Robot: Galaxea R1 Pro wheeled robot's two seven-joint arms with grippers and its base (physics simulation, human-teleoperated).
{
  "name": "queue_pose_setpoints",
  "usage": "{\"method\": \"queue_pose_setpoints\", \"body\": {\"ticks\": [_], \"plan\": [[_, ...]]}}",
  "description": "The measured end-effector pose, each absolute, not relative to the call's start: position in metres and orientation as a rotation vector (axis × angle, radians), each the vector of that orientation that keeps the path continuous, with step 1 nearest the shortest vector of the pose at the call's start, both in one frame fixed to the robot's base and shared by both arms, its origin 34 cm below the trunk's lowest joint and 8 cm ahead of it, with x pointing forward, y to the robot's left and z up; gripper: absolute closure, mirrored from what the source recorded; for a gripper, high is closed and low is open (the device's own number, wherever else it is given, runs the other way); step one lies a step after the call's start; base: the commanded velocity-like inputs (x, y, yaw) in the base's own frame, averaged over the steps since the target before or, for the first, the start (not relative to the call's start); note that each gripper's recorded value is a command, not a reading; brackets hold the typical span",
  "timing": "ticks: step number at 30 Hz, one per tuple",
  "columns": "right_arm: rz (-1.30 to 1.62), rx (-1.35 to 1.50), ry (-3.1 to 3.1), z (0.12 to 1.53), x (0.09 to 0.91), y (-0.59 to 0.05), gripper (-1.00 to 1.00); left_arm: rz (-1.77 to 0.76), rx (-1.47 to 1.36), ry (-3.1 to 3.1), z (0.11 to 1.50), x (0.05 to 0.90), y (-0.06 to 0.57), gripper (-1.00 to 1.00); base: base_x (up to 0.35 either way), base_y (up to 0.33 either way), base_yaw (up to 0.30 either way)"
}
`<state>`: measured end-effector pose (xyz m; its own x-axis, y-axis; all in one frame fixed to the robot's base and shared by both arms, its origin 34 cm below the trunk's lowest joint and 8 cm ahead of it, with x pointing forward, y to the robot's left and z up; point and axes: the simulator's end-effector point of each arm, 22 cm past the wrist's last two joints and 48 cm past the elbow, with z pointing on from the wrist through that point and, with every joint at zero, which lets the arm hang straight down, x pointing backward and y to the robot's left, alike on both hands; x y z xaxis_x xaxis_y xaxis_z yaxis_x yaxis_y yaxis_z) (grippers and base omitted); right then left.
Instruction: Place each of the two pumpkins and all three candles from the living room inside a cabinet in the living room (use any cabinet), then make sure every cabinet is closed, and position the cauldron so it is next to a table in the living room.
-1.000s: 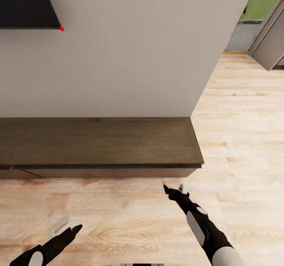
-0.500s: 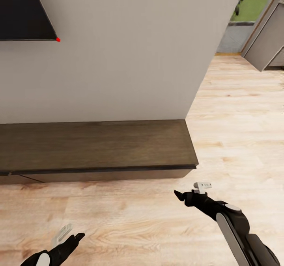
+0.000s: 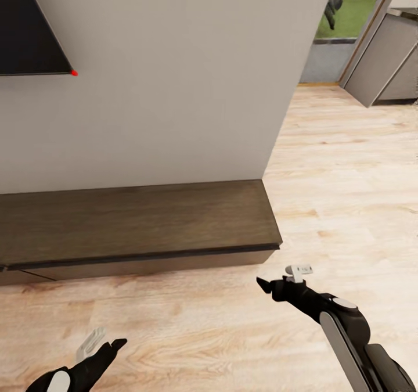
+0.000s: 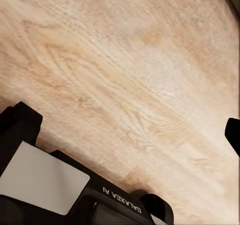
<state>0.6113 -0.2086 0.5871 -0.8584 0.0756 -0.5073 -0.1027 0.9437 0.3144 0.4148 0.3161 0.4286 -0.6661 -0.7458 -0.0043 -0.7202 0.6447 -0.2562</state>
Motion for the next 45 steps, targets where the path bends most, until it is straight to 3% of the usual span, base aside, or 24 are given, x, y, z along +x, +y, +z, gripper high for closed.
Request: {"method": "queue_pose_setpoints", "body": {"ticks": [45], "plan": [[0.501,-0.130,2.443,0.595,0.642,-0.170,-1.00,-0.357,-1.282,2.636,0.404,0.430,0.338,-1.00,0.000,0.000,-0.067]]}}
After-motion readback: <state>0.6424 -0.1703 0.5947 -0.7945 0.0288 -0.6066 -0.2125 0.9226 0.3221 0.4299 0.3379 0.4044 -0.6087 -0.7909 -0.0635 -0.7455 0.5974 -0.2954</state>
